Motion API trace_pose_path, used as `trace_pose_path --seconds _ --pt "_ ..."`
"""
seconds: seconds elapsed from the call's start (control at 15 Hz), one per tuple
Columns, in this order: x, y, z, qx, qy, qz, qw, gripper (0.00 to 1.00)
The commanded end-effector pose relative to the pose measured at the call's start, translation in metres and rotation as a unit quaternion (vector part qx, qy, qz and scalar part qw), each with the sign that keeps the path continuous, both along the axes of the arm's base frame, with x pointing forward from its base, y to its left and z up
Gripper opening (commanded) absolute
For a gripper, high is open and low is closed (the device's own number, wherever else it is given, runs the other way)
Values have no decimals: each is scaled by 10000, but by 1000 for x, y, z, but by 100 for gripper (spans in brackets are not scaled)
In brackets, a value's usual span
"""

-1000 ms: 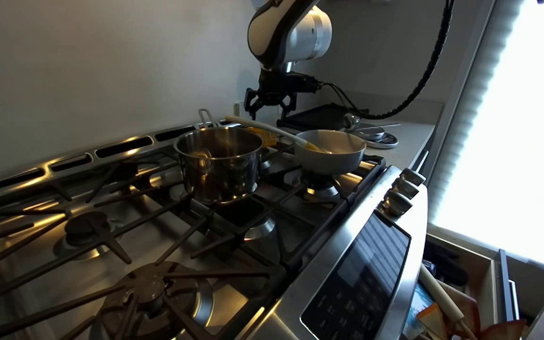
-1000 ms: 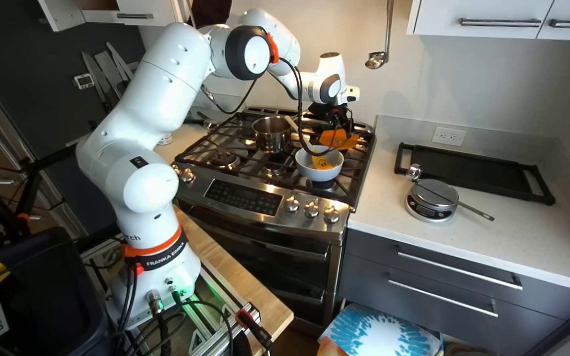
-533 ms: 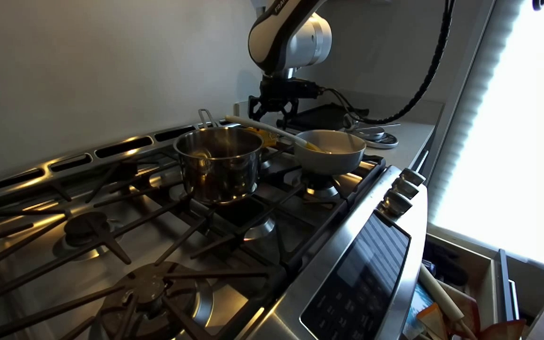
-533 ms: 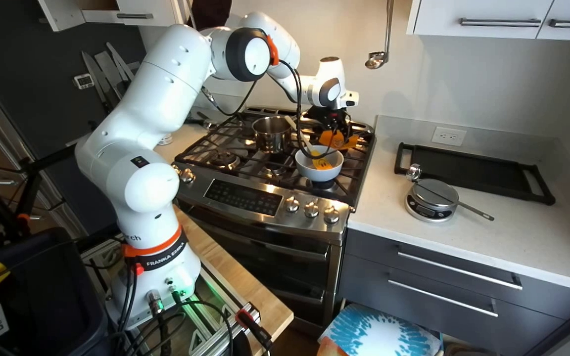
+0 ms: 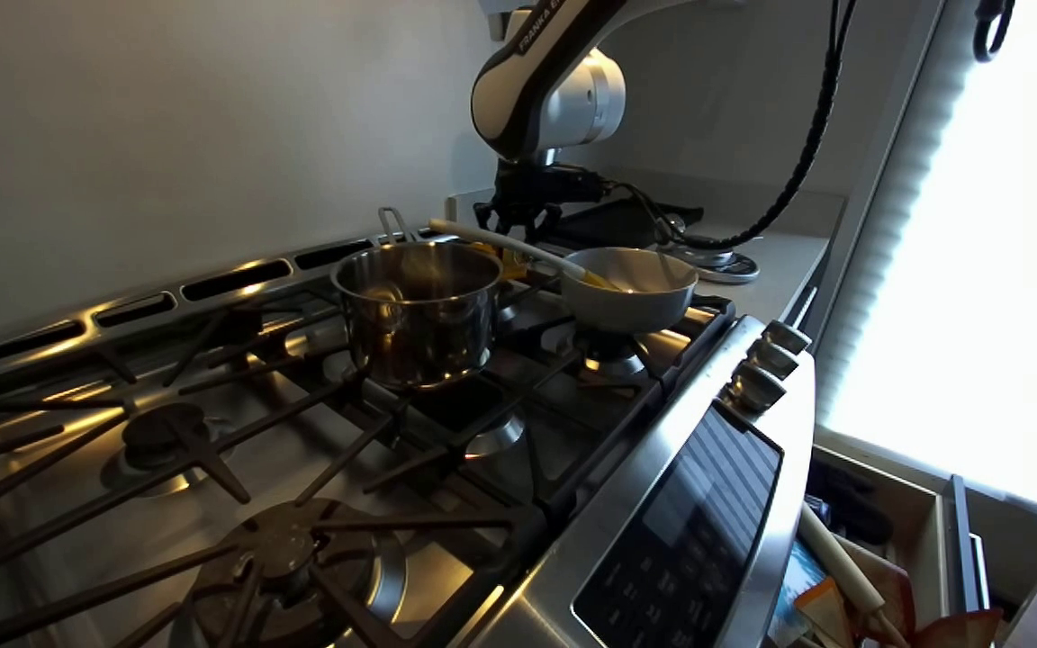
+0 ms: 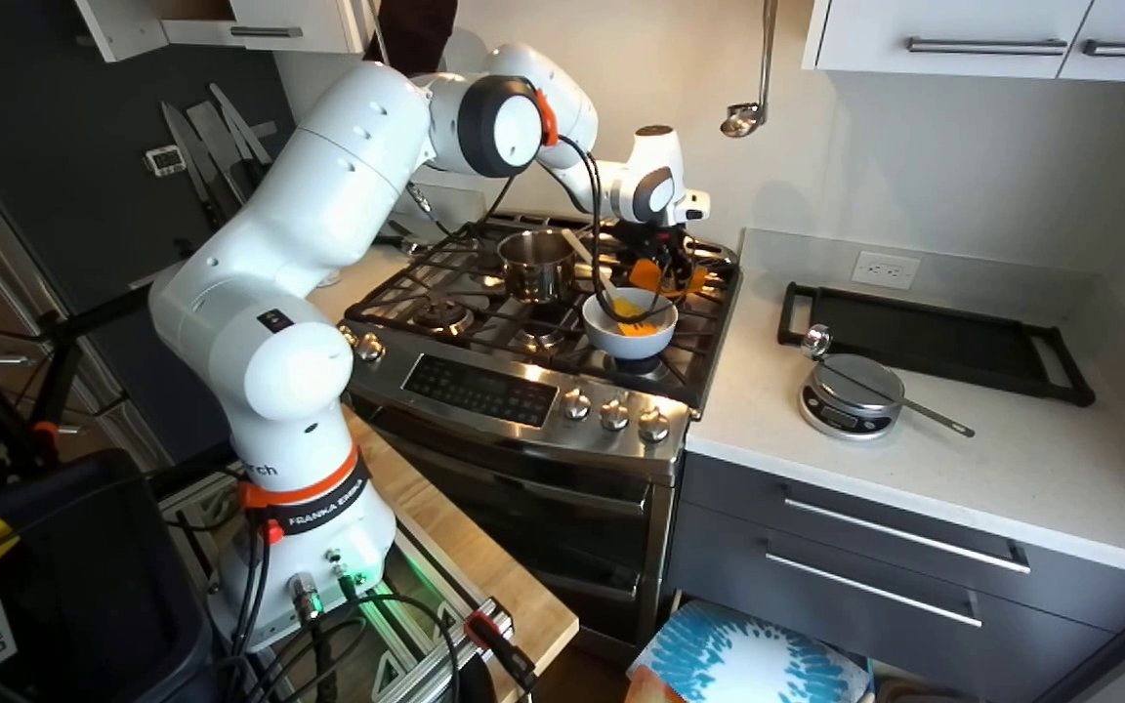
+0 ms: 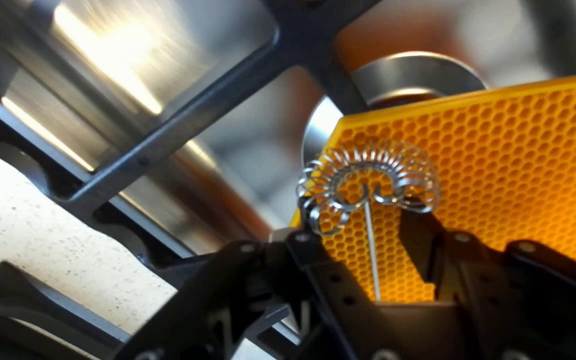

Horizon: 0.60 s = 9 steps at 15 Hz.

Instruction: Place the mixer in the pot

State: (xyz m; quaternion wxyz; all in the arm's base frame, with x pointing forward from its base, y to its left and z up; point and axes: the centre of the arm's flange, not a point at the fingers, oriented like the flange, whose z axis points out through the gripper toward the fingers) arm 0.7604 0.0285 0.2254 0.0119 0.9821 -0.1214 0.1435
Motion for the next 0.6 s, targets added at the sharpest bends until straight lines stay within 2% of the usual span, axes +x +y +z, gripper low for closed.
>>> trace_pose_path --seconds 0.0,0.13,0.33,0.53 --pt "11 -2 -5 11 -84 151 9999 16" --pt "10 0 0 -13 -99 182 9998 1" --pt "9 4 13 -46 -193 237 9995 0" --pt "5 20 44 116 -562 455 9973 1"
